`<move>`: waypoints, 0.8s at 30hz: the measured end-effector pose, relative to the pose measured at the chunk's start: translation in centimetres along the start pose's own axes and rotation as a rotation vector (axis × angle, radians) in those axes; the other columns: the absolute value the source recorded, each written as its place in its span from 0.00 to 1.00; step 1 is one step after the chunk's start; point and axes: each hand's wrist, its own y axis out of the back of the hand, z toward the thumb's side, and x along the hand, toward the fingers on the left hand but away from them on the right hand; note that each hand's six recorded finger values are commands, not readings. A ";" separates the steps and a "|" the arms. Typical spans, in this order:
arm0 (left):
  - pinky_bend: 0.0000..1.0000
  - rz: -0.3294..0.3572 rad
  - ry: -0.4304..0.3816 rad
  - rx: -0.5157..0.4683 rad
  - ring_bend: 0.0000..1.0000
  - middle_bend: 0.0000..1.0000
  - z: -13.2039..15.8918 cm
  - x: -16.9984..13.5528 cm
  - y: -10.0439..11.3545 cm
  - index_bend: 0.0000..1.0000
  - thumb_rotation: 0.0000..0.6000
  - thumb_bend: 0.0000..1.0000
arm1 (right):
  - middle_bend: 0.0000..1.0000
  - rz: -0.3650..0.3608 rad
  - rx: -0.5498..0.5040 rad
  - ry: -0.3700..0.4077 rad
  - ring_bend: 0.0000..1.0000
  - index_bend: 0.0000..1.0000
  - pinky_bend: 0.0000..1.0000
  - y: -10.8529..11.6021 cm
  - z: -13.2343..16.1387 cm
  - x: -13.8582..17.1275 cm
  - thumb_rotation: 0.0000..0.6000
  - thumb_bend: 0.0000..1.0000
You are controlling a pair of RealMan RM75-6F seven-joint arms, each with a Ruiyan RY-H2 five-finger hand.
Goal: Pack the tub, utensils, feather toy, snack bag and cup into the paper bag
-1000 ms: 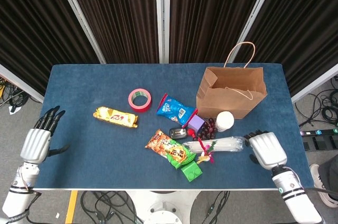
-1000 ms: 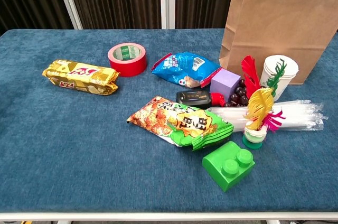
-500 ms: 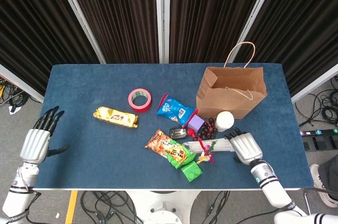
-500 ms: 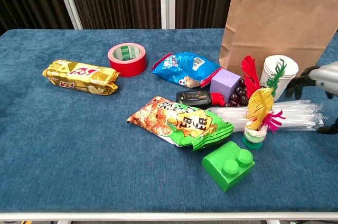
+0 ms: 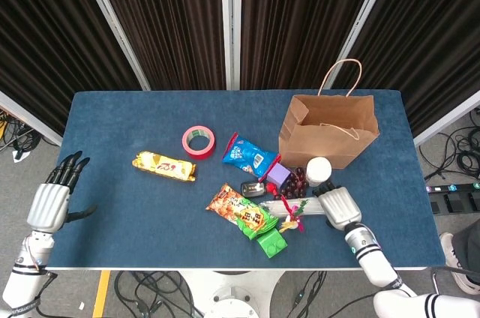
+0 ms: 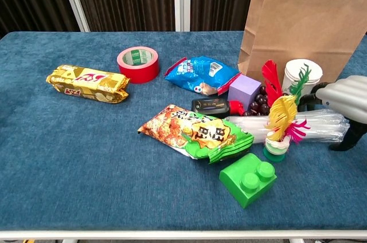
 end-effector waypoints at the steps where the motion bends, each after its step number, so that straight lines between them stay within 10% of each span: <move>1: 0.20 0.000 0.000 -0.001 0.03 0.09 0.0 0.0 0.0 0.11 1.00 0.08 | 0.36 -0.002 0.003 0.000 0.18 0.32 0.43 -0.1 0.1 0.0 1.00 0.06; 10: 0.20 0.004 -0.002 -0.004 0.03 0.09 0.0 0.0 0.1 0.11 1.00 0.09 | 0.52 -0.083 0.027 -0.032 0.38 0.58 0.47 0.5 -0.2 0.5 1.00 0.11; 24: 0.20 0.002 -0.009 -0.016 0.04 0.09 0.4 0.1 0.0 0.11 1.00 0.08 | 0.53 -0.277 0.084 -0.148 0.38 0.59 0.47 7.2 -4.7 6.1 1.00 0.11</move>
